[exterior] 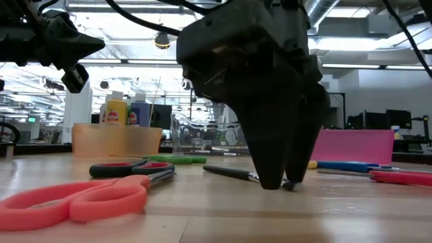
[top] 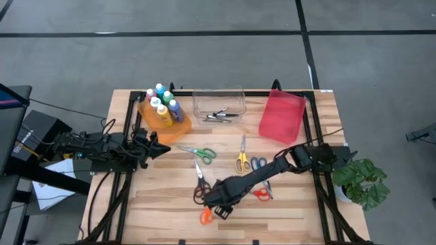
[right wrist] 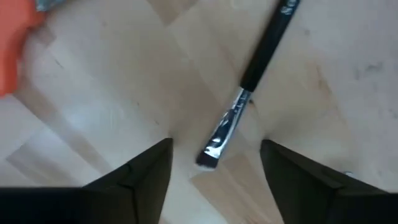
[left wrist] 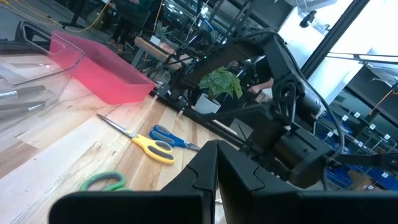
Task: Pick & Place Paint Supplies
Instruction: Put the black paint brush into the transparent bin
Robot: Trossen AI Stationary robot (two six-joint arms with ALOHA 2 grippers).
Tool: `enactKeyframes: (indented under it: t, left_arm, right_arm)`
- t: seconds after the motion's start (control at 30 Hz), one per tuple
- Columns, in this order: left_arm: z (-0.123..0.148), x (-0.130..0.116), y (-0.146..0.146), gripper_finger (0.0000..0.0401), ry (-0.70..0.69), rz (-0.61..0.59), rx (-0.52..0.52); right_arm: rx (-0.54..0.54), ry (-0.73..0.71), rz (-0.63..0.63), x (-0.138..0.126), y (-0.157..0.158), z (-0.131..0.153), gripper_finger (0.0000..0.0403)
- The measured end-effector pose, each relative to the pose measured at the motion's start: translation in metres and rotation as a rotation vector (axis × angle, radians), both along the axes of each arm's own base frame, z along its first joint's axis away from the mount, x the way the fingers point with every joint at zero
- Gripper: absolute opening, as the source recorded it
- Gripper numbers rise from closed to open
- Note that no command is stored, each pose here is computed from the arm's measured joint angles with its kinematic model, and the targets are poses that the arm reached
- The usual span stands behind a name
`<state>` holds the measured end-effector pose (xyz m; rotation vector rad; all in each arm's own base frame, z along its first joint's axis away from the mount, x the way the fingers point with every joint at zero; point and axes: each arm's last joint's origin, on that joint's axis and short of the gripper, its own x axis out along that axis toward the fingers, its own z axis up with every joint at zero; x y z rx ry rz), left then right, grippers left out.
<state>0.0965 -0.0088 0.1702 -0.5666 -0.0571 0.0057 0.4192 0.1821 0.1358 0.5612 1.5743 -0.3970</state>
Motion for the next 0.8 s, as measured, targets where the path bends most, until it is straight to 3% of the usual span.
enactKeyframes:
  t: [0.47, 0.8]
  left_arm:
    - [0.0, 0.0, 0.0, 0.0006, 0.0, 0.0, 0.0]
    - [0.0, 0.0, 0.0, 0.0006, 0.0, 0.0, 0.0]
  right_arm:
    - [-0.005, 0.039, -0.014, -0.009, 0.009, -0.009, 0.0018]
    - [-0.02, 0.006, 0.002, -0.01, 0.008, 0.002, 0.0004]
